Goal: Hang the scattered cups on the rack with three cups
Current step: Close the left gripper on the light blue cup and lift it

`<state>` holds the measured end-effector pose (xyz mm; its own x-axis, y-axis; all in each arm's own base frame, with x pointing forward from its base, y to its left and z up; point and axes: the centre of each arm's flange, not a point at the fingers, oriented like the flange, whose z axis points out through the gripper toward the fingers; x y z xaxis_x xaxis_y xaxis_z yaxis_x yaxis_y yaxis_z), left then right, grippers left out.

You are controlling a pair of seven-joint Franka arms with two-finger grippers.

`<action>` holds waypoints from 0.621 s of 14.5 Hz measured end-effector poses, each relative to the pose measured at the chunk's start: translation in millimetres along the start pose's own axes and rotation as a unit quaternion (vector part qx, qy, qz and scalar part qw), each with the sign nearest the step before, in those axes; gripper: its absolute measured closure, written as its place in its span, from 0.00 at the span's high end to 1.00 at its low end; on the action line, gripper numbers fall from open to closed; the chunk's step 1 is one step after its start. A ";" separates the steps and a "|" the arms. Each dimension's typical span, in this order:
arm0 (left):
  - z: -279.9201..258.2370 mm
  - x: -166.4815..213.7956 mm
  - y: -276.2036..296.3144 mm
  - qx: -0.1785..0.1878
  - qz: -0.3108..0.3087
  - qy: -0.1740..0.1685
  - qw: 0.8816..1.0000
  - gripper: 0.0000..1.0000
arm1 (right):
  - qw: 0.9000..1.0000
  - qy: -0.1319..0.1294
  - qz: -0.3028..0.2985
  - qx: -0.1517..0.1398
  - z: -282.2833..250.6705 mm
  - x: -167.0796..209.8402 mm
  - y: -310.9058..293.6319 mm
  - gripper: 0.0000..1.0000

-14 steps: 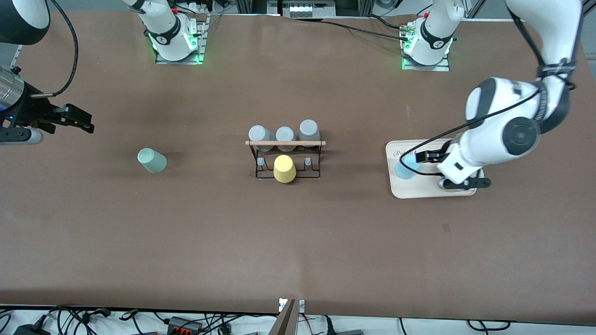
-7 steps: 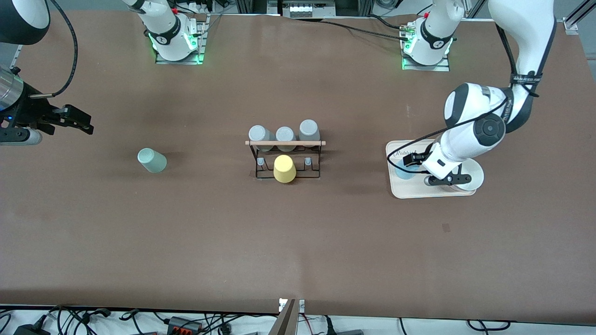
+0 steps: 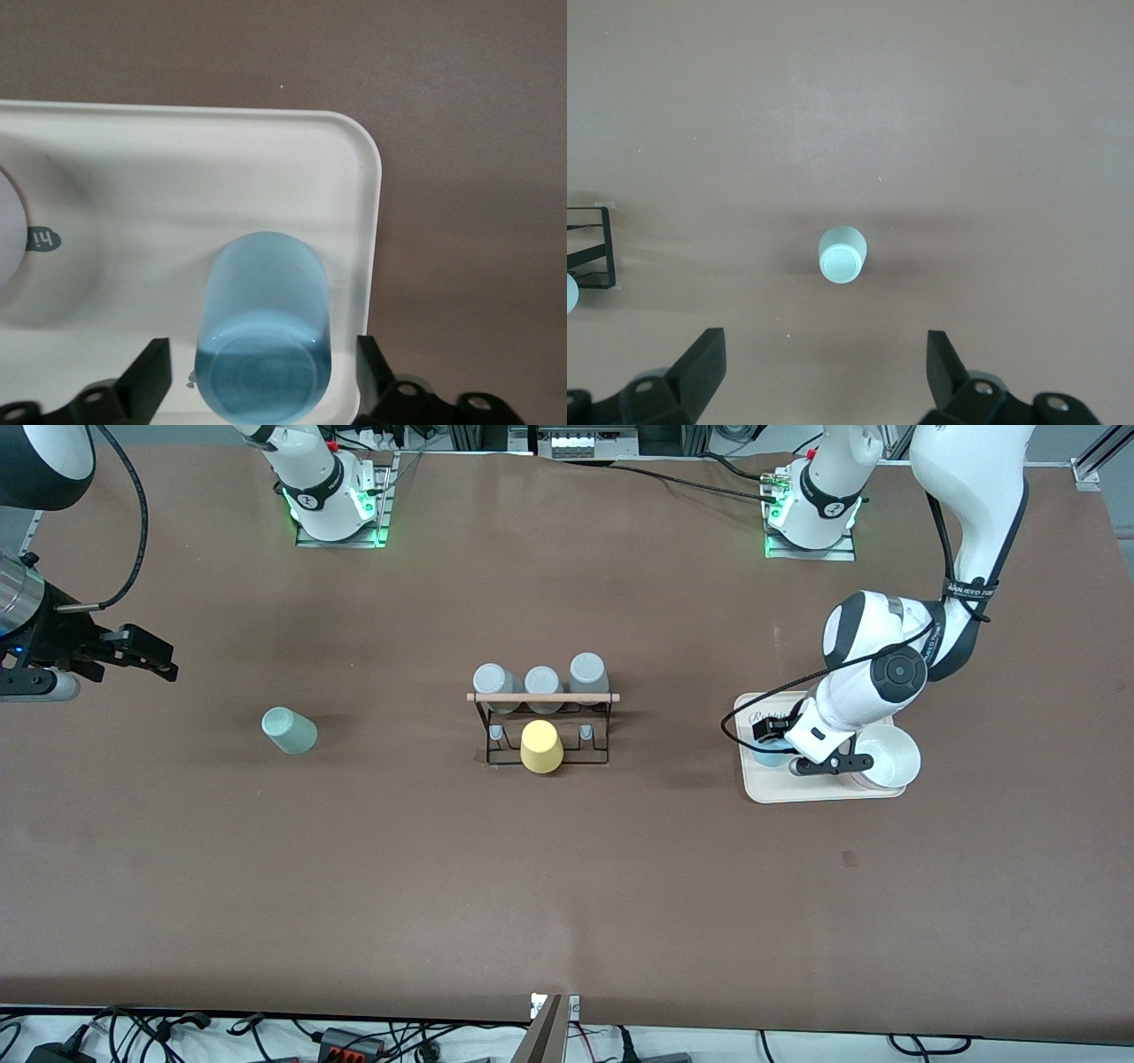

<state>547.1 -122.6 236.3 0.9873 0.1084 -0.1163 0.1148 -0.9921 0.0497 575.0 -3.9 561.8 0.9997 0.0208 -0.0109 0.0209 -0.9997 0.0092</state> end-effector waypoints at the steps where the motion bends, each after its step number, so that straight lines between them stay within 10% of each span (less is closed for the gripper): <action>1: 0.0 0.0 0.0 0.000 0.000 0.000 1.000 0.78 | 1.000 0.000 0.000 0.000 0.0 0.0 0.0 1.00; 9: -20.6 13.0 4.4 -0.006 -0.011 0.018 1.000 0.63 | 1.000 0.000 0.000 0.000 0.0 0.0 0.0 1.00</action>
<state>562.8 -124.3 255.3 0.9878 0.1330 -0.0812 0.1381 -0.9886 0.0603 575.0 -3.9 561.8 0.9997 0.0208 -0.0109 0.0209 -0.9997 0.0092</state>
